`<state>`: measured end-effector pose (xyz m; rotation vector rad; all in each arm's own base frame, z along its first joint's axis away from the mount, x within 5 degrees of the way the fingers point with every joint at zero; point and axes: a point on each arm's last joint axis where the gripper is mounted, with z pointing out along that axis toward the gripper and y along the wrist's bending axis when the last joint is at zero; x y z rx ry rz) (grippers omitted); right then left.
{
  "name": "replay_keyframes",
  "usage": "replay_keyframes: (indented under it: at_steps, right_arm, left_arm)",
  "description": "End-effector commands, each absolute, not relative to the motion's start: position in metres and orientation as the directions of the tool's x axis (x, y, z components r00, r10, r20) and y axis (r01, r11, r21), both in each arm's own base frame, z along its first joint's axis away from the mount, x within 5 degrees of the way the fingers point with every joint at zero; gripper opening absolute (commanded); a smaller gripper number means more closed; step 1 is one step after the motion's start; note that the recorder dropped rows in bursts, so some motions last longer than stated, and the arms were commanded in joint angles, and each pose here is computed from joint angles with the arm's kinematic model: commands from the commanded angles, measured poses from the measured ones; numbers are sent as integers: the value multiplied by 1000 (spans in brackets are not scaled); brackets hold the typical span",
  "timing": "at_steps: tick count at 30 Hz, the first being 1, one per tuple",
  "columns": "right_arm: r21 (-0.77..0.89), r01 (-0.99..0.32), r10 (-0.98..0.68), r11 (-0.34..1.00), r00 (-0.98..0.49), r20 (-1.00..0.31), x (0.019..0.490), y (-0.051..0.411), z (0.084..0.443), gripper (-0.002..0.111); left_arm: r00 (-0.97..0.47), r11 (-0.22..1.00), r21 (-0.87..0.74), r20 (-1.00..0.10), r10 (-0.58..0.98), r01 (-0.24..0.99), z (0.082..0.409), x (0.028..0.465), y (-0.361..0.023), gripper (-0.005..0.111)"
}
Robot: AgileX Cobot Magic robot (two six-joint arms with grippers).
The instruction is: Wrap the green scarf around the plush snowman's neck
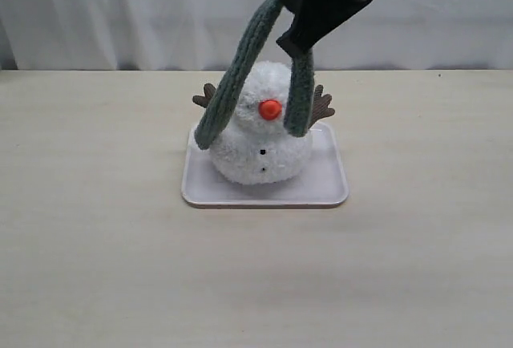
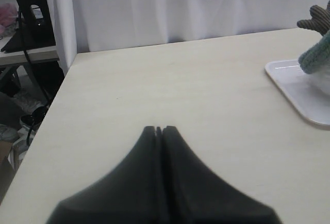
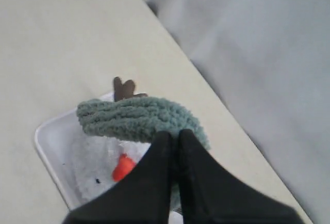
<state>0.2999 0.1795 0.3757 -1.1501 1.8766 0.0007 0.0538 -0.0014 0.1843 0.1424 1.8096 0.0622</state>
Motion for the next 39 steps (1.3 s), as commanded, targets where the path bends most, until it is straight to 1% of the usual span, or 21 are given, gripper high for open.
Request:
replay_keyframes:
  at_steps: [1, 7, 12, 16, 20, 26, 30, 36, 39]
  right_arm:
    - [-431, -757, -727, 491, -83, -682, 293, 183, 380, 4]
    - [-478, -749, -742, 458, -26, -670, 285, 178, 391, 4]
    - [-488, -737, -731, 468, -13, -682, 283, 177, 396, 4]
    - [-471, -757, -716, 453, 6, -698, 280, 180, 397, 4]
    - [-470, -785, -683, 403, 84, -726, 268, 182, 408, 4]
    - [-467, -790, -671, 398, 96, -735, 260, 179, 415, 4]
    - [-485, -774, -687, 406, 92, -721, 266, 179, 404, 4]
    - [-445, -717, -617, 536, 27, -787, 297, 191, 382, 4]
    - [-454, -705, -627, 545, 16, -779, 312, 197, 366, 4]
  left_arm:
    - [-227, 991, 119, -965, 131, 62, 184, 54, -1, 0]
    - [-227, 991, 119, -965, 131, 62, 184, 54, -1, 0]
    - [-227, 991, 119, -965, 131, 62, 184, 54, -1, 0]
    - [-227, 991, 119, -965, 131, 62, 184, 54, -1, 0]
    - [-227, 991, 119, -965, 131, 62, 184, 54, -1, 0]
    - [-227, 991, 119, -965, 131, 62, 184, 54, -1, 0]
    - [-227, 991, 119, -965, 131, 62, 184, 54, -1, 0]
    - [-227, 991, 119, -965, 131, 62, 184, 54, -1, 0]
    - [-227, 991, 119, -965, 131, 62, 184, 54, -1, 0]
